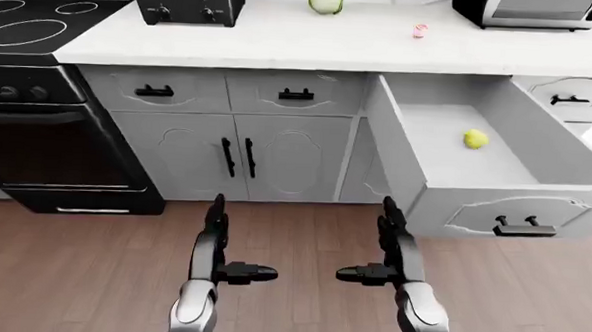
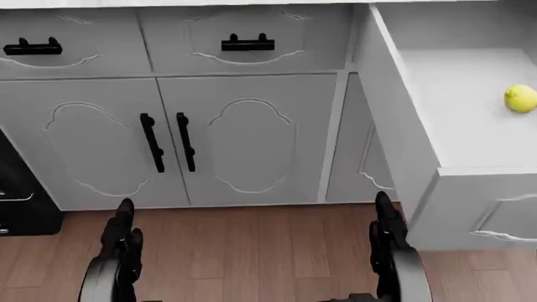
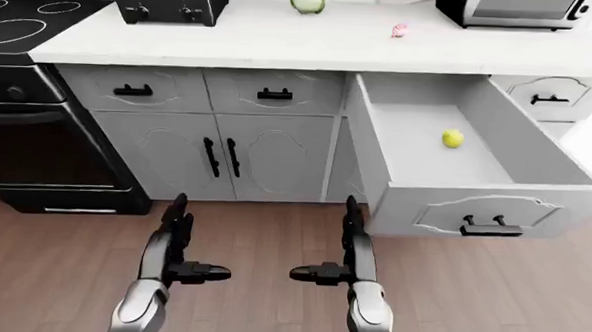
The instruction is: Close the right drawer.
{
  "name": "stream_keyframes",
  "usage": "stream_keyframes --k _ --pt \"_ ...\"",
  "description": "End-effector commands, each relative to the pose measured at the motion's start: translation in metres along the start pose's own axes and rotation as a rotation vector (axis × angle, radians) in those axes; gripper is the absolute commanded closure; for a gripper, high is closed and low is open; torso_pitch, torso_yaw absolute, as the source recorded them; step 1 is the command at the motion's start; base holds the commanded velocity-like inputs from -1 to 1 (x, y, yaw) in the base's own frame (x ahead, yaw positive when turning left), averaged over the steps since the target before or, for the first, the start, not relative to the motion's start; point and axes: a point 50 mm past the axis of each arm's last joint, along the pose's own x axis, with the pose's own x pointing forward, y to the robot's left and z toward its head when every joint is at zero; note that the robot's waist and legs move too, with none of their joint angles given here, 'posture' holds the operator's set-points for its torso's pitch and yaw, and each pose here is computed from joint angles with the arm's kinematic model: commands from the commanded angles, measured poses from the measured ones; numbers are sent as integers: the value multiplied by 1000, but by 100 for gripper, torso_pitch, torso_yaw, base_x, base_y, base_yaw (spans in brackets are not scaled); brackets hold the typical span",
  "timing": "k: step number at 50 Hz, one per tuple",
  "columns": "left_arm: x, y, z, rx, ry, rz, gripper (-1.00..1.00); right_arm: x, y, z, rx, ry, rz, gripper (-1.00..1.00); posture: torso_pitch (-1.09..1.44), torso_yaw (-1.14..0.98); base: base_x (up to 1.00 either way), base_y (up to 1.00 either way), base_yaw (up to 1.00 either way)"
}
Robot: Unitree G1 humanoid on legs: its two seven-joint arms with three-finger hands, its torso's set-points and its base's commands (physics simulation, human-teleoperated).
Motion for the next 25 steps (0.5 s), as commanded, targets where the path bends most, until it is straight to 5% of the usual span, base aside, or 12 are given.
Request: stream_keyframes --k 1,13,20,25 --pt "4 -3 31 13 -173 -12 -100 5 2 31 -12 -159 -2 -100 0 0 0 0 0" --pt "8 -3 30 4 -184 -5 -100 0 0 35 -40 -173 -36 -100 0 0 0 0 0" --pt "28 4 29 -4 -164 42 -100 4 -13 31 -20 -151 -60 -100 0 0 0 0 0" --pt "33 2 49 28 -192 41 -100 9 -16 57 -46 -164 -59 -100 0 0 0 0 0"
